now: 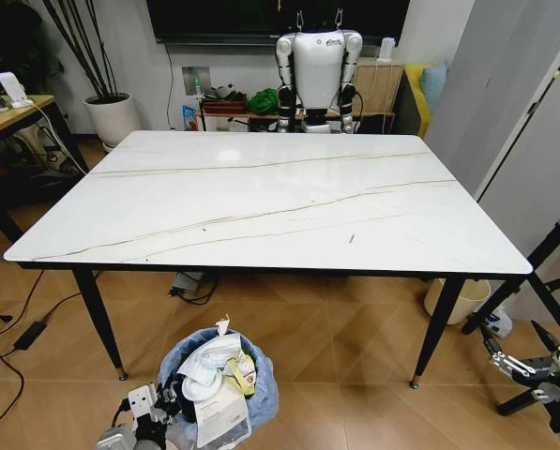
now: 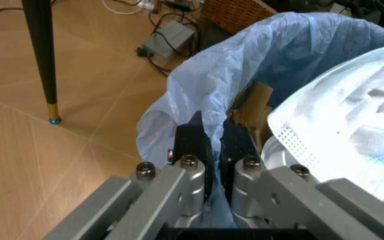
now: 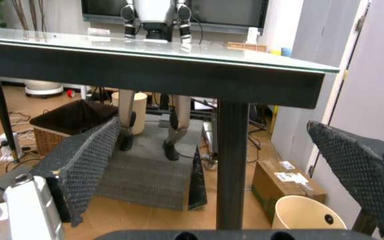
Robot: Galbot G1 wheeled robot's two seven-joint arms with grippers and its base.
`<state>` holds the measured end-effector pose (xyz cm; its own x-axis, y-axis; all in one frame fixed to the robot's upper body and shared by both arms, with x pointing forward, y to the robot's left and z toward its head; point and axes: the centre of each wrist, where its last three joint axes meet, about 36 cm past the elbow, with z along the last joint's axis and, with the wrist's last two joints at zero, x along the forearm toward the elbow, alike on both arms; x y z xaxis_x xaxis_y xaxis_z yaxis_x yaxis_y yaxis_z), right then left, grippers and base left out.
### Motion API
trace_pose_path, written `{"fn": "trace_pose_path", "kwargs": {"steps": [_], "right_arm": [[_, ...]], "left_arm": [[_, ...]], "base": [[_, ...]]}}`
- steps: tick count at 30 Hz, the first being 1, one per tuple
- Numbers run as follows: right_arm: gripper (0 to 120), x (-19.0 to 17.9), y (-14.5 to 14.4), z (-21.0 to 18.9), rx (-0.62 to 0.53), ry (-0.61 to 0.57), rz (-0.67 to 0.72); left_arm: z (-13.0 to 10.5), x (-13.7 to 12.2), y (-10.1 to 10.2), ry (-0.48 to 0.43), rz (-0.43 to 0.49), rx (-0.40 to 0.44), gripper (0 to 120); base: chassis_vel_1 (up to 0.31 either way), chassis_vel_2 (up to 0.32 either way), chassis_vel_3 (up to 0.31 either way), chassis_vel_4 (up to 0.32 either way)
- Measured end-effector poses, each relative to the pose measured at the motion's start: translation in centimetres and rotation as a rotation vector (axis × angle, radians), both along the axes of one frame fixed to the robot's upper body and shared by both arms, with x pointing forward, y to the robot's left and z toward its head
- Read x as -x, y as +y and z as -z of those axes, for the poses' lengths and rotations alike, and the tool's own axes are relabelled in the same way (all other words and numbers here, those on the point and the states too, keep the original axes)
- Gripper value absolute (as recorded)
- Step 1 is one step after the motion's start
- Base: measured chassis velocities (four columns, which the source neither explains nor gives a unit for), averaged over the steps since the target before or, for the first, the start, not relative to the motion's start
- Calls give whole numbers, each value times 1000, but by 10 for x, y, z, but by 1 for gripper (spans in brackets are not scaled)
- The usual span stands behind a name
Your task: Pick up the trash bin and place the trash from the table into it.
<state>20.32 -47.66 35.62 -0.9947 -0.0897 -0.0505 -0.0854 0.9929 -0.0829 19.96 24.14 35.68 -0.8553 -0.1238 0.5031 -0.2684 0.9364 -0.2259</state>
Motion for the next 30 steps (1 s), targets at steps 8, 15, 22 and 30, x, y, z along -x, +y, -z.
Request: {"fn": "trace_pose_path", "kwargs": {"steps": [8, 15, 22, 30], "right_arm": [[100, 0, 0, 0, 0, 0, 0], [100, 0, 0, 0, 0, 0, 0], [100, 0, 0, 0, 0, 0, 0], [100, 0, 0, 0, 0, 0, 0]], "left_arm": [[-2, -1, -1, -7, 1, 5, 0], [-2, -2, -1, -8, 2, 6, 0], [-3, -2, -1, -9, 2, 6, 0], [-3, -2, -1, -10, 1, 11, 0]], "base": [[0, 0, 0, 0], [0, 0, 0, 0], [0, 0, 0, 0], [0, 0, 0, 0]]}}
